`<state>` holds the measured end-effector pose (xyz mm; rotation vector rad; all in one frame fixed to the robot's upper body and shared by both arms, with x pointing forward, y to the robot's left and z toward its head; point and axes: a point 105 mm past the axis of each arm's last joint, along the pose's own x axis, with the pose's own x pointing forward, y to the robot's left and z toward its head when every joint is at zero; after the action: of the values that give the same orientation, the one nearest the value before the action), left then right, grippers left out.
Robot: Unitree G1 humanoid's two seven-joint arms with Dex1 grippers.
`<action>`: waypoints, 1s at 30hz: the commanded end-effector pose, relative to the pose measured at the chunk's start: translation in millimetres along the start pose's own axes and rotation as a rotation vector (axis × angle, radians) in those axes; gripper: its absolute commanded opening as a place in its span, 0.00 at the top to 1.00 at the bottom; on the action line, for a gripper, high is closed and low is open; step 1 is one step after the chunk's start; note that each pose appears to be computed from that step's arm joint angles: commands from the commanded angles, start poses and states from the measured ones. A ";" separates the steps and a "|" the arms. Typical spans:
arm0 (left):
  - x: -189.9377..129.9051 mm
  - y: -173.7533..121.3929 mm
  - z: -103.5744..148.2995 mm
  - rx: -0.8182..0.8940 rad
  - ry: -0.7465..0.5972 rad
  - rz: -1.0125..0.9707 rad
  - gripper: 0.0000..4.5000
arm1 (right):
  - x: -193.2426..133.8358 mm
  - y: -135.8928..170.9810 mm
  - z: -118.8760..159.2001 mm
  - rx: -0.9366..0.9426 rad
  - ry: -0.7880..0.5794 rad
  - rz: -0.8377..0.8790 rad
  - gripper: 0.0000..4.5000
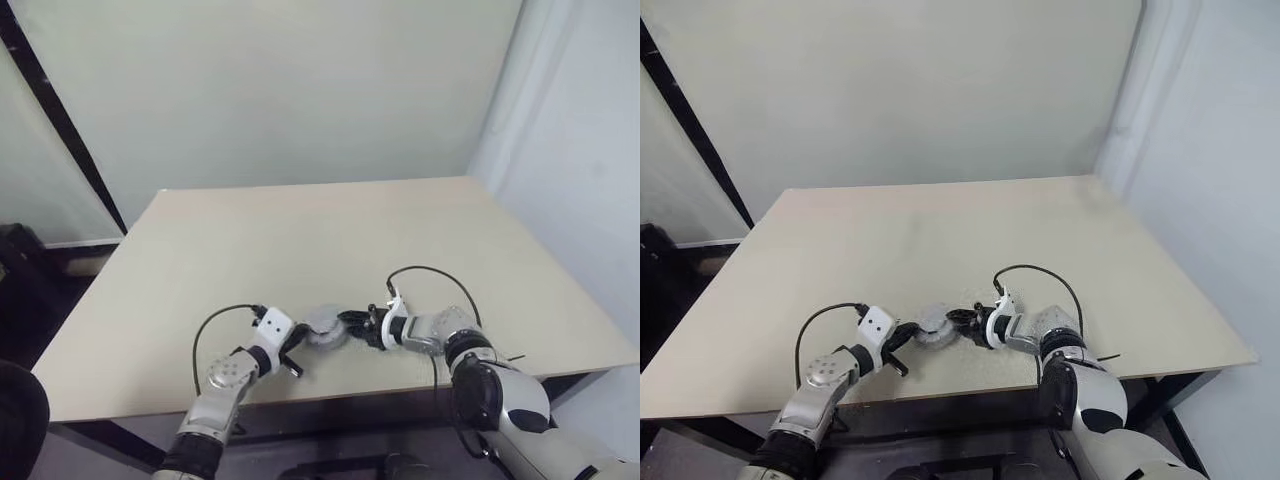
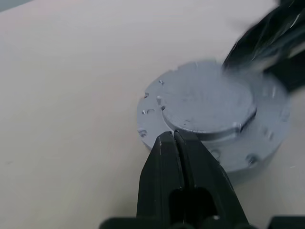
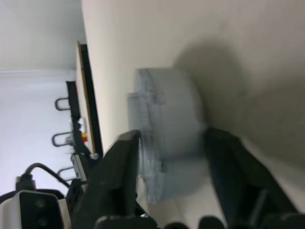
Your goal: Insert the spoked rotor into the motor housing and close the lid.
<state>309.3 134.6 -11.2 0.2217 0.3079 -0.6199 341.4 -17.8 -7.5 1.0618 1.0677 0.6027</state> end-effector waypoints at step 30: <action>-73.0 43.0 31.2 -0.661 -0.186 0.136 0.02 | 1.0 29.8 -11.7 0.027 0.061 0.172 0.73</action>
<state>284.2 196.9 27.1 -0.3815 0.3676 -0.3744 330.6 -9.3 1.0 1.1352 1.0840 0.6939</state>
